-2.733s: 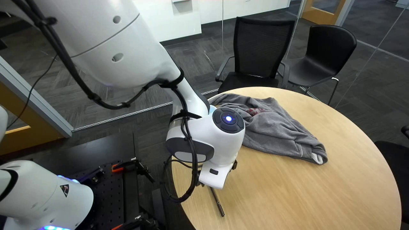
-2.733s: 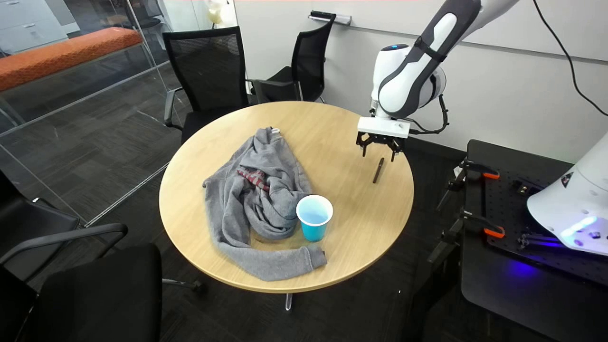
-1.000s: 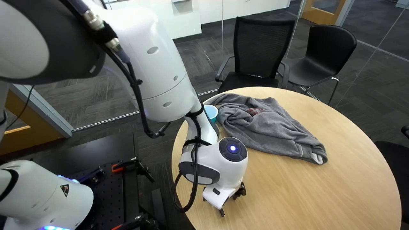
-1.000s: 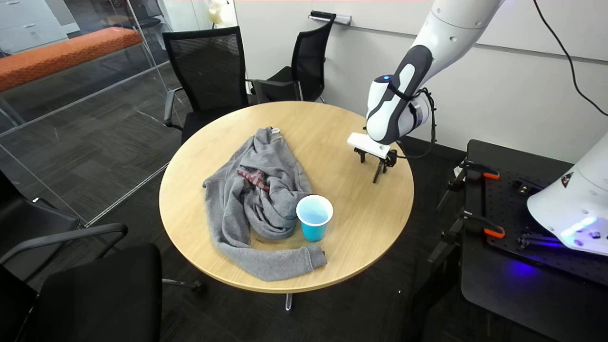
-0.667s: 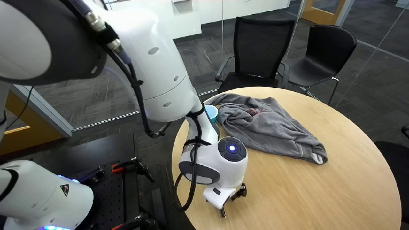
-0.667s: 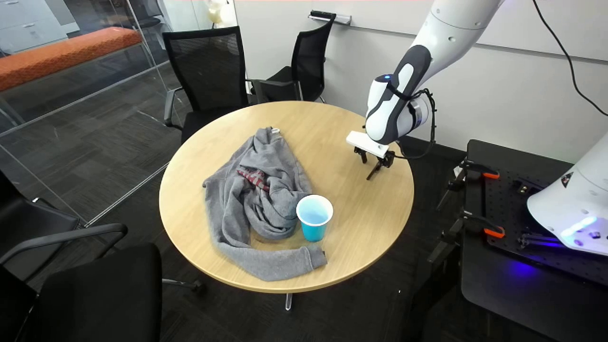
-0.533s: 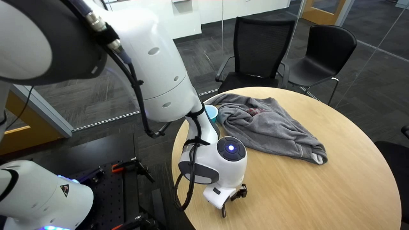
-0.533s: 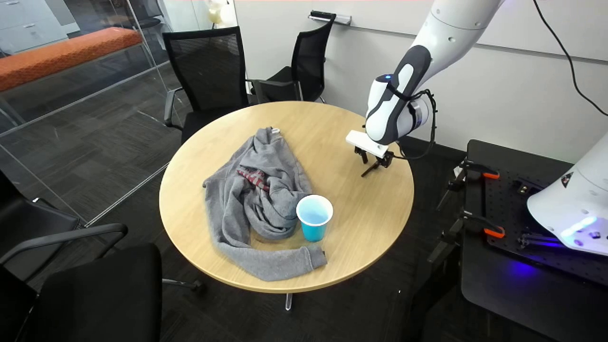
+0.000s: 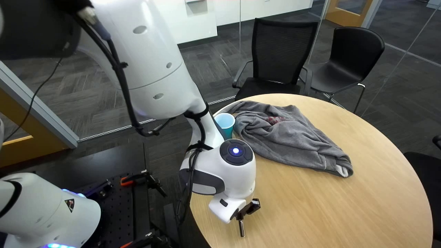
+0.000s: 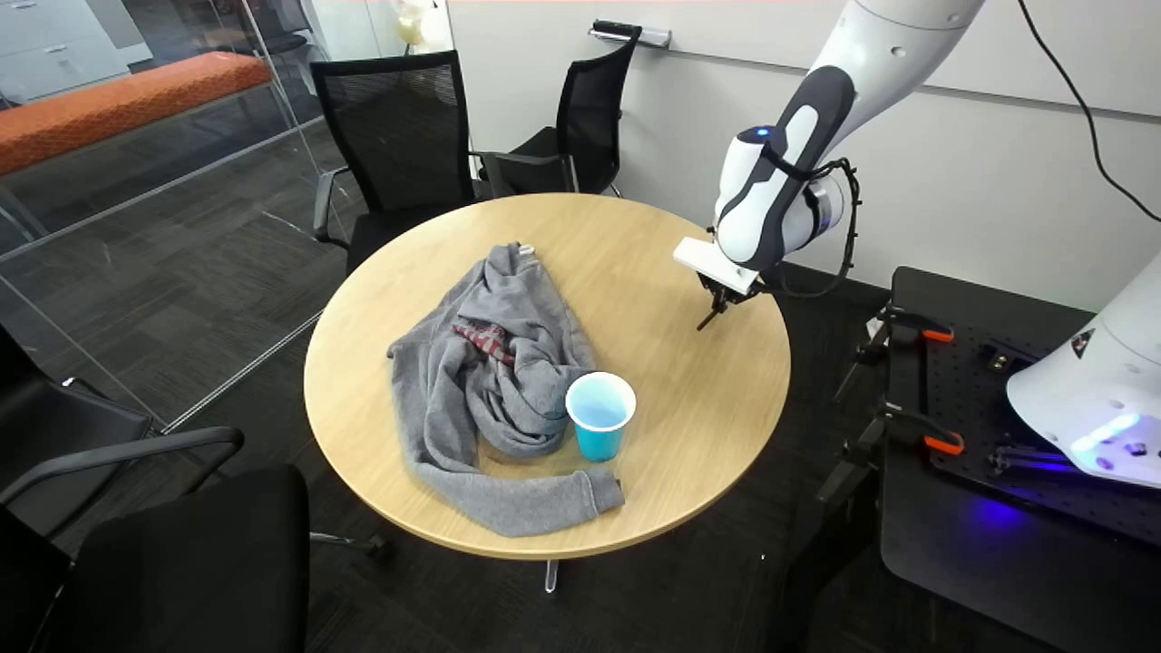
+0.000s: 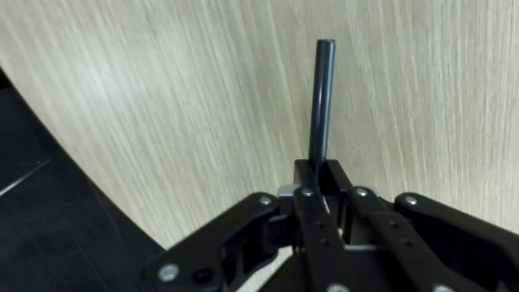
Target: Put the pen in the cup
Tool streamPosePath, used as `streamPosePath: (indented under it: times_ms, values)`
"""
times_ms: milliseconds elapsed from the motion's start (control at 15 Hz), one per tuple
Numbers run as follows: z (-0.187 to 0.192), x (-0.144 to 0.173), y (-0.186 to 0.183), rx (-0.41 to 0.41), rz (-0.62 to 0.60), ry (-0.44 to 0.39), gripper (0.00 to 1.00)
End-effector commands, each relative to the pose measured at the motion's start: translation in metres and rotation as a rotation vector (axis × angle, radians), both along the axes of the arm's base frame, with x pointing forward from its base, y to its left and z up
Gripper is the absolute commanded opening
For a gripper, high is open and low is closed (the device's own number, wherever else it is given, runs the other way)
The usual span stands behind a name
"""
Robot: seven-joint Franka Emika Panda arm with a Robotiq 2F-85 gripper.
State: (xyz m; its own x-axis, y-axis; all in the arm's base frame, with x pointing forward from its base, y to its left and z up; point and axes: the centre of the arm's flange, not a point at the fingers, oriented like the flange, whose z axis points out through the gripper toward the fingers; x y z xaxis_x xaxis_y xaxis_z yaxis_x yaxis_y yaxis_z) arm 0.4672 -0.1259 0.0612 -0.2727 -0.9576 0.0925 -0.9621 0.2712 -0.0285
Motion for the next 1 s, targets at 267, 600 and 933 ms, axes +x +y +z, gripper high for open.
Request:
streamPosePath:
  times_ms: [267,600,933]
  values:
    - [0.063,0.012,-0.015,-0.023,0.094,0.037,0.03]
    - [0.081,0.051,-0.017,-0.076,0.260,0.019,0.03]
    - [0.097,0.097,-0.007,-0.114,0.387,-0.018,0.03]
